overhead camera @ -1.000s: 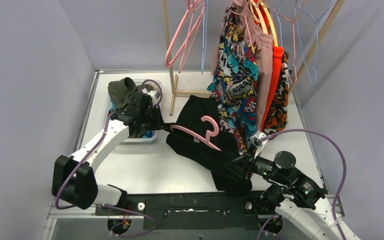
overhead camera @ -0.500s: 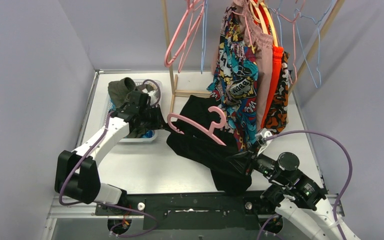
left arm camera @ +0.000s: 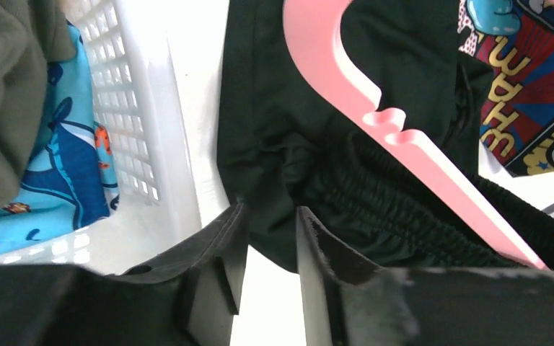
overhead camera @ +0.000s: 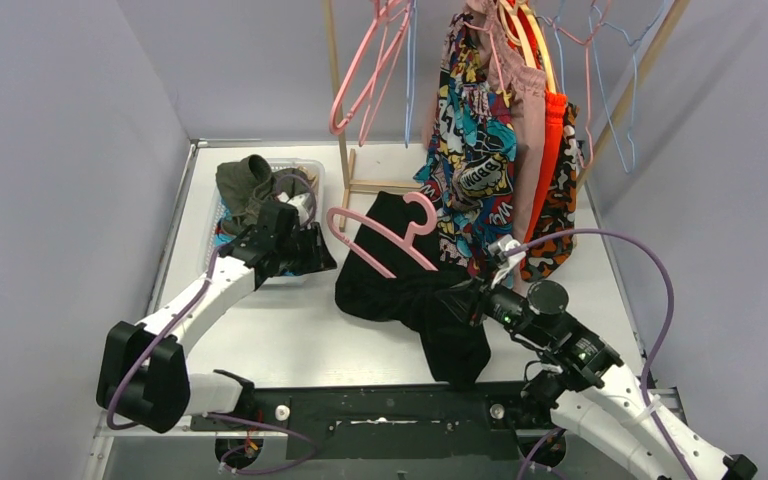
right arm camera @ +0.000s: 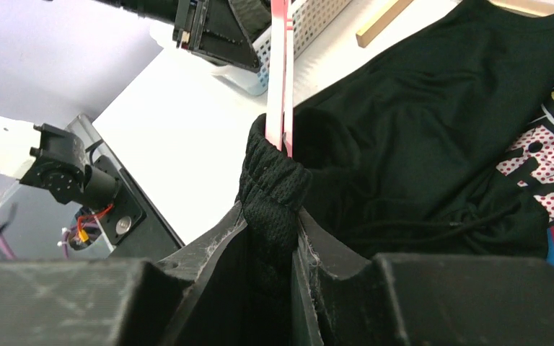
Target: Remove the shorts from the hanger
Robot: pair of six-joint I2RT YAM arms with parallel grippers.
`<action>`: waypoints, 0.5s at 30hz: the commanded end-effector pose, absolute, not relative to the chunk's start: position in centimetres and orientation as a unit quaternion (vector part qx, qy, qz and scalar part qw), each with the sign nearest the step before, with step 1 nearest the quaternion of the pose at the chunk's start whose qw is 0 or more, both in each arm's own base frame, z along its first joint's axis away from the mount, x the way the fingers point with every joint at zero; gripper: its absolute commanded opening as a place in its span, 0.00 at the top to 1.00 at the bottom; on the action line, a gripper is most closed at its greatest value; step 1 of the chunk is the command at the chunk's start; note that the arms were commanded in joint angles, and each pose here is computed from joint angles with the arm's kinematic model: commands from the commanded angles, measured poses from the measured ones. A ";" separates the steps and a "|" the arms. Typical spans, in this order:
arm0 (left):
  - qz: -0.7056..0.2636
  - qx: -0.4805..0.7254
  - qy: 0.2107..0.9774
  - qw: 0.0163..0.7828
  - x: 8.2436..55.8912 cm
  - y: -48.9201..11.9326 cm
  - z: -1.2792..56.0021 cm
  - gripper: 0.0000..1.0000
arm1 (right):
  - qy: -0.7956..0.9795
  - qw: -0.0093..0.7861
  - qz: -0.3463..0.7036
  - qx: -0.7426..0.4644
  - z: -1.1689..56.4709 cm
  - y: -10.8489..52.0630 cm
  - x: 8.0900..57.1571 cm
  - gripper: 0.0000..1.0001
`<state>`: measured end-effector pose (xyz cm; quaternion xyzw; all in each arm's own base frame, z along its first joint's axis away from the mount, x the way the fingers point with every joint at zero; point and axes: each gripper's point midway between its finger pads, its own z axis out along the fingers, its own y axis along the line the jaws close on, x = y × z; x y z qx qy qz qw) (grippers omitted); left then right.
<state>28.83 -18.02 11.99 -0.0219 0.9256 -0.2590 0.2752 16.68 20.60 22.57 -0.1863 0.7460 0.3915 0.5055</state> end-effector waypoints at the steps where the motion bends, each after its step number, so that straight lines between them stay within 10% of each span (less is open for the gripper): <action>1: -0.260 -0.015 0.903 0.341 30.0 -19.0 14.9 0.62 | 0.685 0.580 0.410 -0.160 27.2 21.0 18.6 1.00; 15: -0.478 -0.030 0.780 0.404 25.6 -27.8 24.5 0.42 | 0.748 0.528 0.375 -0.146 22.0 22.4 20.7 1.00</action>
